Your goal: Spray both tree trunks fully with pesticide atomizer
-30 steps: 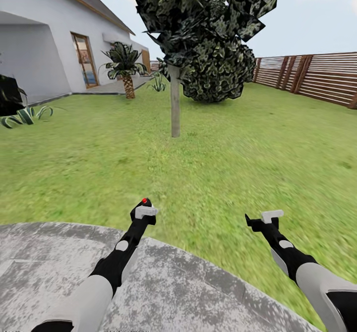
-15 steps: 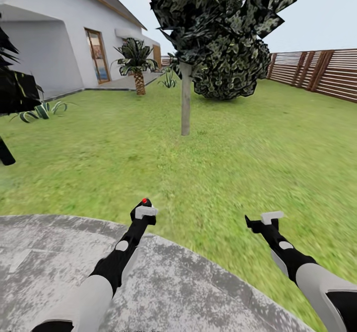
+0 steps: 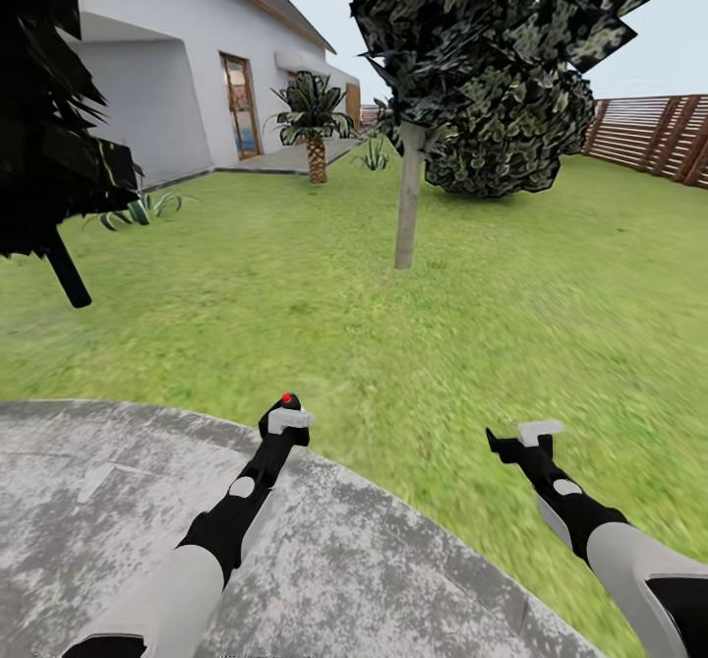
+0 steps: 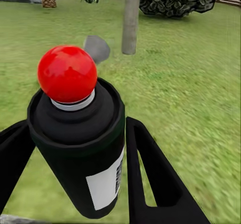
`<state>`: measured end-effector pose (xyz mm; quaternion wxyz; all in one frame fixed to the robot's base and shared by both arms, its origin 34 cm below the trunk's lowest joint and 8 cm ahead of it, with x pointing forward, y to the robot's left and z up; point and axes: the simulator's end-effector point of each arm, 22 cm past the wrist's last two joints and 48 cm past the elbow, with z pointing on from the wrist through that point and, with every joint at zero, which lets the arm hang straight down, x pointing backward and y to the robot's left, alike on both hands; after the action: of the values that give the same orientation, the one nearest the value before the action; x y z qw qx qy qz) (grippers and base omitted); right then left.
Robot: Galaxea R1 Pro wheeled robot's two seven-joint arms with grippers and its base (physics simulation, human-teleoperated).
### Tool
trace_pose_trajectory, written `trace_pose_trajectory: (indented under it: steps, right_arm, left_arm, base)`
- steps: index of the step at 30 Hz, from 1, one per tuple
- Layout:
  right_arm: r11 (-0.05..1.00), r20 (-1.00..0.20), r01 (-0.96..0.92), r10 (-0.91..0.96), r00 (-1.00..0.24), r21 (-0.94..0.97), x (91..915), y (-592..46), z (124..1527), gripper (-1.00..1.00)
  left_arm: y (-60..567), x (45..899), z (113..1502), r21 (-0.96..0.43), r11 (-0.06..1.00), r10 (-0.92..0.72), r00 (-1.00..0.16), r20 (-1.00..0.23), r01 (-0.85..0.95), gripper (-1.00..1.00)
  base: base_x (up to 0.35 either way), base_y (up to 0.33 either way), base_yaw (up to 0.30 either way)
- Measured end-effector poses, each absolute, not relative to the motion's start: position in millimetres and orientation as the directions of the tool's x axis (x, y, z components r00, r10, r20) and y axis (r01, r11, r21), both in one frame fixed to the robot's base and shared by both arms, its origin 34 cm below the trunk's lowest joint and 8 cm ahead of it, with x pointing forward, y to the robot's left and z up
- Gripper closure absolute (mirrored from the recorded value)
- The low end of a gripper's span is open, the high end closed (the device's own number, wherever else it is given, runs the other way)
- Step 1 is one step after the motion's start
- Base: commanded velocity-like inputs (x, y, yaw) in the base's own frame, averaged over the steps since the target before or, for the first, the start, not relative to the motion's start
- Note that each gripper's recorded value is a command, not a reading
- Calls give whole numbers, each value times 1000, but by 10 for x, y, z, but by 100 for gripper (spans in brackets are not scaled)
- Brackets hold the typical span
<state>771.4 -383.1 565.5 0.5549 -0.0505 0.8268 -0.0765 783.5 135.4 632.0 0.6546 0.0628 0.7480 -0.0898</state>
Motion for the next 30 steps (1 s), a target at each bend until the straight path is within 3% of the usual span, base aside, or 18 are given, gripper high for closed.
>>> trace_pose_trajectory:
  steps: [17, 22, 30]
  right_arm:
    - [984, -905, -4, -166, -391, -179, 7736, -3798, 5785, -100]
    - [984, -905, -4, -166, -392, -179, 7735, -3796, 5774, -100]
    - [984, -905, -4, -166, -393, -179, 7735, -3796, 5772, -100]
  left_arm:
    - [1347, 7864, 6455, -57, 976, -25, -149, -989, 211, 100]
    - [1349, 7863, 6446, -57, 976, -26, -149, -989, 210, 100]
    - [1348, 7859, 6435, -58, 976, -26, -151, -988, 210, 100]
  base:
    - [0, 0, 263]
    - [-53, 0, 67]
    - [-305, 0, 4]
